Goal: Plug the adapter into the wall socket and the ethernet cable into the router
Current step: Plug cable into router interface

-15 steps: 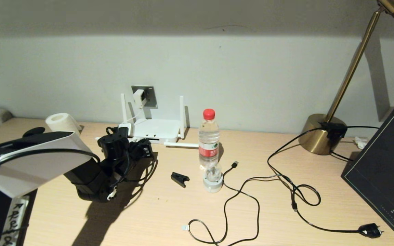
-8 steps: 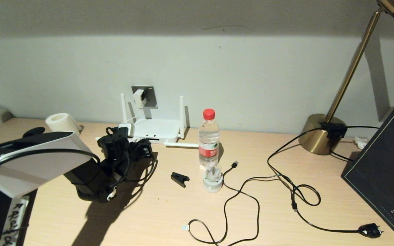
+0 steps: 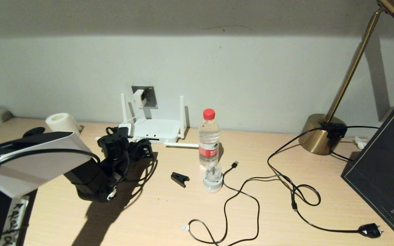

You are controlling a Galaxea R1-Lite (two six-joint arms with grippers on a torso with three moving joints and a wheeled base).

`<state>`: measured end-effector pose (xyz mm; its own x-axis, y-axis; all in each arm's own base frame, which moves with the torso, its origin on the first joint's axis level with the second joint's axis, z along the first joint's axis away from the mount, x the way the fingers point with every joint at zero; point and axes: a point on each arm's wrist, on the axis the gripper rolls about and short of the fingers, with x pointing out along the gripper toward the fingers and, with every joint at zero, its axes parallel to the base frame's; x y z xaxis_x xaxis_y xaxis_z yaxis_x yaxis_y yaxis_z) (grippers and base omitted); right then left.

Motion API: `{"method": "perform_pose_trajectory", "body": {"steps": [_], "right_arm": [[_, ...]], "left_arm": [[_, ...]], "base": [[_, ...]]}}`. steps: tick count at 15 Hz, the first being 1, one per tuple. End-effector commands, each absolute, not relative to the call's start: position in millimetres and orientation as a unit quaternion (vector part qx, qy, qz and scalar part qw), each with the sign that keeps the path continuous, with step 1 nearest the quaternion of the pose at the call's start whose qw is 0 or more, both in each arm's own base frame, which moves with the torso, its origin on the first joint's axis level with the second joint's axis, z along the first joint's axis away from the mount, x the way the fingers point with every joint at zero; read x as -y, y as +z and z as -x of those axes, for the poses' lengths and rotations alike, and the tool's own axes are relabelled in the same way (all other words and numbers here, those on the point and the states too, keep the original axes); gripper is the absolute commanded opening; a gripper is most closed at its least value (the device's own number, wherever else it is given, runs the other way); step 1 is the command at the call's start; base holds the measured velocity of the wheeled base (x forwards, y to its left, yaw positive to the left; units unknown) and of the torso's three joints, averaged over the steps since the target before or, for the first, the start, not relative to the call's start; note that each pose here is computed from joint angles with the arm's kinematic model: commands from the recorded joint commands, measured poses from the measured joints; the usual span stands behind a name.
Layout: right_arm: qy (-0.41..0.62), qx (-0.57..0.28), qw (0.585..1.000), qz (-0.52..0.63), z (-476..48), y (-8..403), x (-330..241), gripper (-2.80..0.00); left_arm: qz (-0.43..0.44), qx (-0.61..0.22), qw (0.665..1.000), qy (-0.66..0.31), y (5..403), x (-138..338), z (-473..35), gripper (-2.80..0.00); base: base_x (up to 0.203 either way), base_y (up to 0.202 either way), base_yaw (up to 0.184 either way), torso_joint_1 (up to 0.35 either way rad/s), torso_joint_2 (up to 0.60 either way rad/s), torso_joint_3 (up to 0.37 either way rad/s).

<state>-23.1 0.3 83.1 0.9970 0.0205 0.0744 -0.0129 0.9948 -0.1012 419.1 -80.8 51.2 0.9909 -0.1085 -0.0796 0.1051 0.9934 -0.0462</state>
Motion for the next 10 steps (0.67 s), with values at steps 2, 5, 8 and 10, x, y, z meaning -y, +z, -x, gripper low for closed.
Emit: {"method": "perform_pose_trajectory", "body": {"steps": [2, 5, 8, 10], "right_arm": [[0.010, 0.023, 0.998, 0.051, 20.7, 75.1, -0.4, 0.00], [0.010, 0.023, 0.998, 0.051, 20.7, 75.1, -0.4, 0.00], [0.010, 0.023, 0.998, 0.051, 20.7, 75.1, -0.4, 0.00], [0.010, 0.023, 0.998, 0.051, 20.7, 75.1, -0.4, 0.00]], "left_arm": [[0.023, -0.032, 0.998, -0.050, 49.6, 78.7, -425.8, -2.80], [0.023, -0.030, 0.998, -0.050, 49.5, 78.9, -426.9, -2.80], [0.023, -0.030, 0.998, -0.050, 49.4, 78.9, -427.0, -2.80], [0.023, -0.030, 0.998, -0.049, 49.1, 78.9, -427.0, -2.80]], "base": [[0.000, 0.000, 0.000, 0.000, 0.00, 0.000], [0.000, 0.000, 0.000, 0.000, 0.00, 0.000], [0.000, 0.000, 0.000, 0.000, 0.00, 0.000], [0.000, 0.000, 0.000, 0.000, 0.00, 0.000]]}}
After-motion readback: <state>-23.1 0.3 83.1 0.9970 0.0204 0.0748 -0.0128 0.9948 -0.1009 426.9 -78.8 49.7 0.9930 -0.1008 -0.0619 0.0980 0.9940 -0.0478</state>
